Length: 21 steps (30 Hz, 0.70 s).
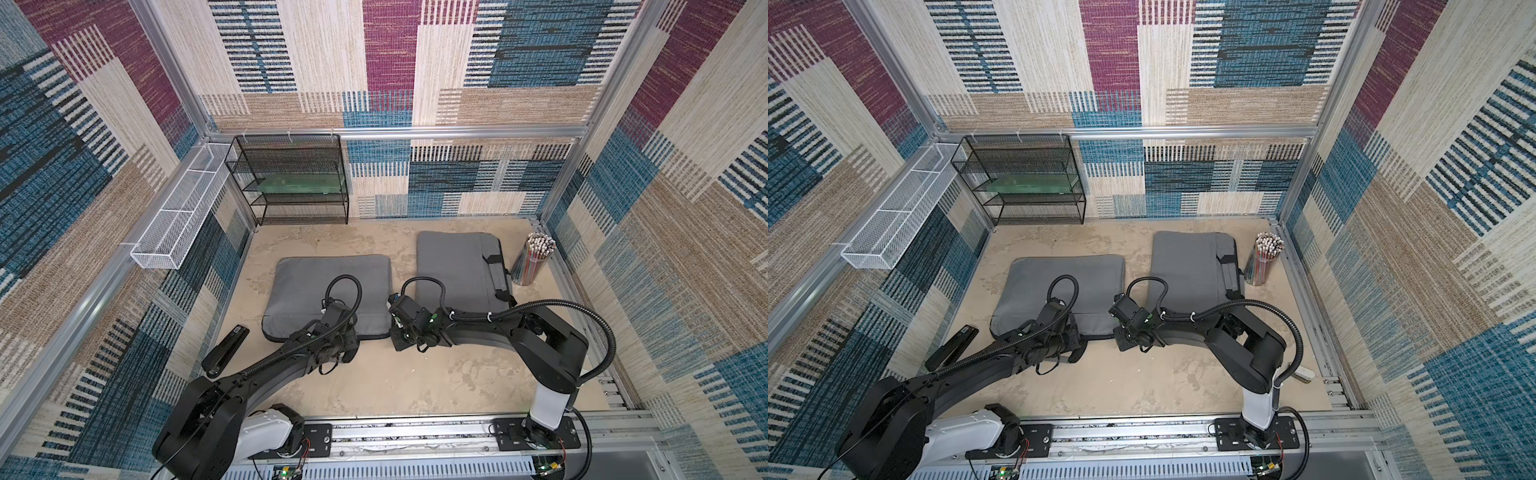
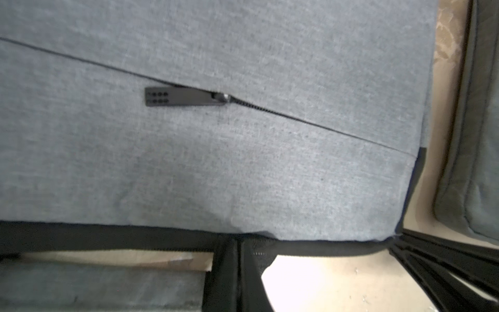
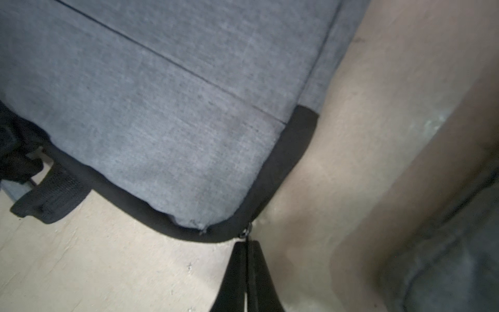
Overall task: Open the zippered laptop bag and take out the laptop
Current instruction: Unzip the zipper on the zippered laptop bag.
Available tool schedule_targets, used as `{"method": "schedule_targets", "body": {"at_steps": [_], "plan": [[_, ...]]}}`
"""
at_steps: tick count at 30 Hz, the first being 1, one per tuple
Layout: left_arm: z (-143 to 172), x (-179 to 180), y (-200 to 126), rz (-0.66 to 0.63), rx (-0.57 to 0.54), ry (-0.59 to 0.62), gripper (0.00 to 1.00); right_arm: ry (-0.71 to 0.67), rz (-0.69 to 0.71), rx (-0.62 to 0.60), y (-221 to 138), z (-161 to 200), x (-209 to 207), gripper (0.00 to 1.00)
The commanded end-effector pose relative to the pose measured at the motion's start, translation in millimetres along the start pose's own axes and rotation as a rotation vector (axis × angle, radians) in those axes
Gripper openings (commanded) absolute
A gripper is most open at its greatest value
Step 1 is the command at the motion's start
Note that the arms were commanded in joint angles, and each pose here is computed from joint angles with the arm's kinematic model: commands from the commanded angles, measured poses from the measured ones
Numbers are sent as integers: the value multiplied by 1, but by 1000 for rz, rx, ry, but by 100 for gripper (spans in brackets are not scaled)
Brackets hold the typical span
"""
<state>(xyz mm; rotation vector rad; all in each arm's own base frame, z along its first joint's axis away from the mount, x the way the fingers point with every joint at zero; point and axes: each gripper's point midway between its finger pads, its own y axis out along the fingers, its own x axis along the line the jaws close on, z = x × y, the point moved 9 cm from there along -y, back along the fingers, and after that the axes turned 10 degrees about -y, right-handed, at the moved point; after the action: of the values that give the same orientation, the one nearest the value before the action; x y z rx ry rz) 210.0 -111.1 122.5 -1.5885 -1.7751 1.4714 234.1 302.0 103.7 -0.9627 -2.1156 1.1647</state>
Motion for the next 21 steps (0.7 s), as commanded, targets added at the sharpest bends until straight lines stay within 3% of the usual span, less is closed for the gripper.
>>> {"method": "schedule_targets", "body": {"at_steps": [1,21], "plan": [[1,4,0,-15,-4,-32,0,-16,35,11,0,-1,-6,0],[12,34,-5,-68,-17,-107,0,8,68,-26,1,-23,-24,0]]}}
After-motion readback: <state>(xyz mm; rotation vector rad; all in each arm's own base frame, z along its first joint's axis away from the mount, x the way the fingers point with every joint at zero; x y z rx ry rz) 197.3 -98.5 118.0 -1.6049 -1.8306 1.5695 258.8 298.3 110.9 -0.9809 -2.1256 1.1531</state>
